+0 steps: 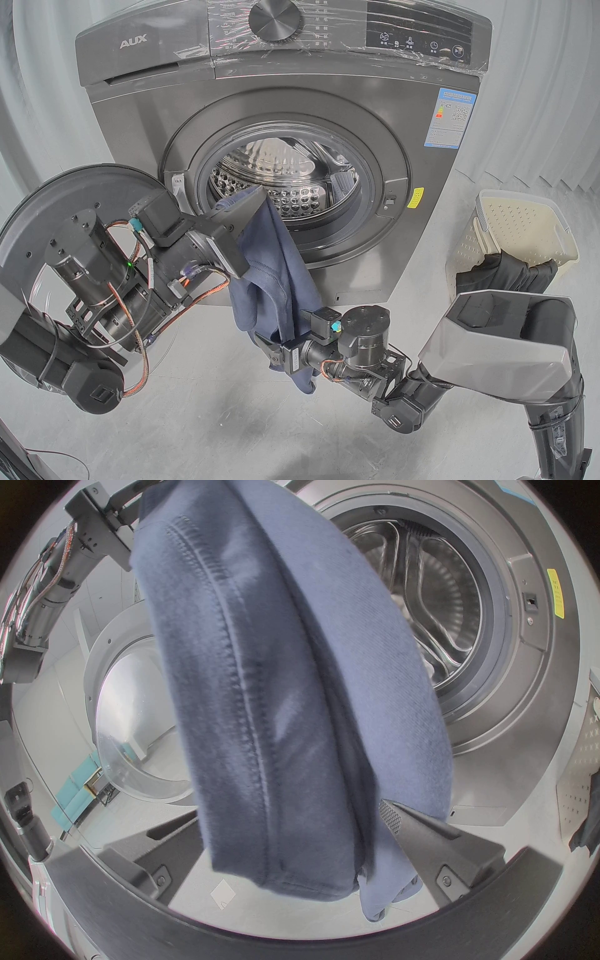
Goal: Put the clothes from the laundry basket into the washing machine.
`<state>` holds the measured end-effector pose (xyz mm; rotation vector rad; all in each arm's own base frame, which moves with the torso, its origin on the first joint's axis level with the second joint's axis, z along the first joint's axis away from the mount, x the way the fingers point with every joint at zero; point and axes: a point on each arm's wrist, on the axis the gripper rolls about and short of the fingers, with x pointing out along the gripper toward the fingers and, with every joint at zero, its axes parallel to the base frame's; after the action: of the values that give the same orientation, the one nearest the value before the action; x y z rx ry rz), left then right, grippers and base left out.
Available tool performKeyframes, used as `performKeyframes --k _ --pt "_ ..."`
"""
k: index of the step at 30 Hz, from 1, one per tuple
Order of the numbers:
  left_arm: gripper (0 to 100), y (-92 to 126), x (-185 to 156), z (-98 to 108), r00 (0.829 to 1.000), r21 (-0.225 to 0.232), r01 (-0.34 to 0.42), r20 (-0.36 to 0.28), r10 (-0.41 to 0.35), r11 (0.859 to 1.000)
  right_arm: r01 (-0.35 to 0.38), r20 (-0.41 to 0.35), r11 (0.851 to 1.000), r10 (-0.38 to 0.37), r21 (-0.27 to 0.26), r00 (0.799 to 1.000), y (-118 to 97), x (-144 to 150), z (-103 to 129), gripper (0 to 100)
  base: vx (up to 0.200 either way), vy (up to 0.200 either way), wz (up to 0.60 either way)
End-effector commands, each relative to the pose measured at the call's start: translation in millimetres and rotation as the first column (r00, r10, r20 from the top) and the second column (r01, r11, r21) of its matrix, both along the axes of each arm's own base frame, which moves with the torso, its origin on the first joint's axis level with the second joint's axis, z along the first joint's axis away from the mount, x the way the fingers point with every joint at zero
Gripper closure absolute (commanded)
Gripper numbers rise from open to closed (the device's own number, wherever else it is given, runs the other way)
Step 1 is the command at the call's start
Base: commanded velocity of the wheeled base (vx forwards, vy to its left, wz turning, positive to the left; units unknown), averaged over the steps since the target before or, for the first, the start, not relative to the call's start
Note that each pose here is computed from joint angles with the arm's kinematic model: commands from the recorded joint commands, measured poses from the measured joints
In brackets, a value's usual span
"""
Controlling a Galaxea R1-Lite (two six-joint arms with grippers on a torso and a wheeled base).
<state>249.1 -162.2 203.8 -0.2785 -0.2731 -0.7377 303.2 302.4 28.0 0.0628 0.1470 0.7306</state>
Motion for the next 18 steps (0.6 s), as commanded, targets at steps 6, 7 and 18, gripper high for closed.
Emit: performKeyframes --k 6,7,18 --pt "100 0 0 0 1.000 0.001 -0.001 -0.002 0.001 1.000 0.013 -0.001 1.000 -0.013 -0.001 1.000 -3 4 -4 100 0.000 0.000 0.00" --pt "100 0 0 0 1.000 0.001 -0.001 -0.002 0.001 1.000 0.013 -0.001 1.000 -0.013 -0.001 1.000 -3 4 -4 100 0.000 0.000 0.00" --pt "100 16 9 -6 0.998 0.008 -0.062 -0.011 0.062 0.998 0.011 0.050 1.000 -0.012 0.025 0.999 -37 -27 57 100 0.000 0.000 0.00"
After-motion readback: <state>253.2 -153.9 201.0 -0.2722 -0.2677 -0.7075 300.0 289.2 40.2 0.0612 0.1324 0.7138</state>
